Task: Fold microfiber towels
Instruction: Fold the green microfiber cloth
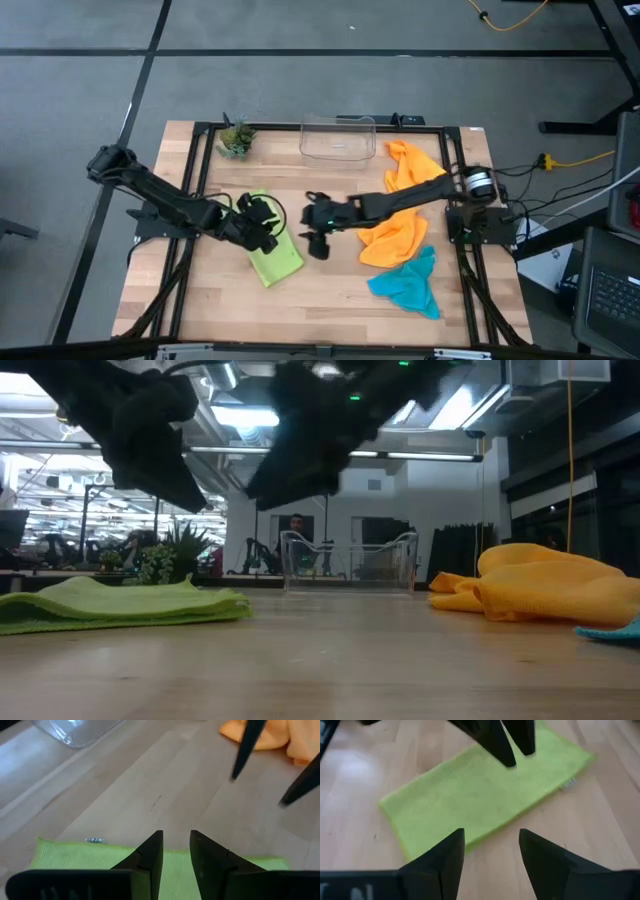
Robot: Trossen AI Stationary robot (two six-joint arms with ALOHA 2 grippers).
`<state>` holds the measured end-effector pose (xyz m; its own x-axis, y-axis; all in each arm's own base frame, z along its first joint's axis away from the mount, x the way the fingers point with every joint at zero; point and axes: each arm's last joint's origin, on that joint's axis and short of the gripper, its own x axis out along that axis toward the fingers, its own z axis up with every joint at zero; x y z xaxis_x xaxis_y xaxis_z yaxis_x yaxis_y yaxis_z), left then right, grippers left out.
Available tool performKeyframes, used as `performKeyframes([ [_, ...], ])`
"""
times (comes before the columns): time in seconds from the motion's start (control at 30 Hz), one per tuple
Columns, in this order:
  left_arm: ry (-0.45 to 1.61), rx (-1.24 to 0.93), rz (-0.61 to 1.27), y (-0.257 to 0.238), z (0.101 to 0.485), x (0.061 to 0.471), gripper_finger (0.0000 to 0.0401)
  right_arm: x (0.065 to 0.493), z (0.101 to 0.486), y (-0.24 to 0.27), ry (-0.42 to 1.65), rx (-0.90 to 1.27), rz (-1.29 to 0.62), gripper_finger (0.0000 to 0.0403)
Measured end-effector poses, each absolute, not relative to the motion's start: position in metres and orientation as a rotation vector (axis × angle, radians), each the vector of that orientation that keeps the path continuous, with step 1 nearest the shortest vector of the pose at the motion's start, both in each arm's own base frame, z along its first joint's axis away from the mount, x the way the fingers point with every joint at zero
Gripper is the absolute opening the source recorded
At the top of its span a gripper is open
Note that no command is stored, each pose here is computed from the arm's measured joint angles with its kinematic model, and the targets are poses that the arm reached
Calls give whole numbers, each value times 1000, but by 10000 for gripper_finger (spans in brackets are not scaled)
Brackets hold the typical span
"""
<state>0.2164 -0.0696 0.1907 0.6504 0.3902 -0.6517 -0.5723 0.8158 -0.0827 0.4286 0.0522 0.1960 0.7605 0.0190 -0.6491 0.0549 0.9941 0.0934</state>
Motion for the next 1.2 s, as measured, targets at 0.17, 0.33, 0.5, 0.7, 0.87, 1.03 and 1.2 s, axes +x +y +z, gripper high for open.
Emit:
performKeyframes([
  [0.17,690,-265,559,-71,189,213,90,459,185,56,784,82,-20,193],
  [0.33,693,-194,637,-64,191,204,90,482,167,59,815,60,-16,193],
  [0.5,670,-220,630,-61,200,200,90,506,152,52,804,66,-37,193],
  [0.7,686,-219,625,-57,206,191,90,534,138,32,779,56,-23,193],
  [0.87,707,-234,654,-54,206,184,90,541,132,18,801,58,-38,193],
  [1.03,711,-244,677,-54,206,182,90,534,119,3,882,76,-77,193],
  [1.2,711,-245,677,-54,206,182,90,526,118,2,972,106,-142,193],
])
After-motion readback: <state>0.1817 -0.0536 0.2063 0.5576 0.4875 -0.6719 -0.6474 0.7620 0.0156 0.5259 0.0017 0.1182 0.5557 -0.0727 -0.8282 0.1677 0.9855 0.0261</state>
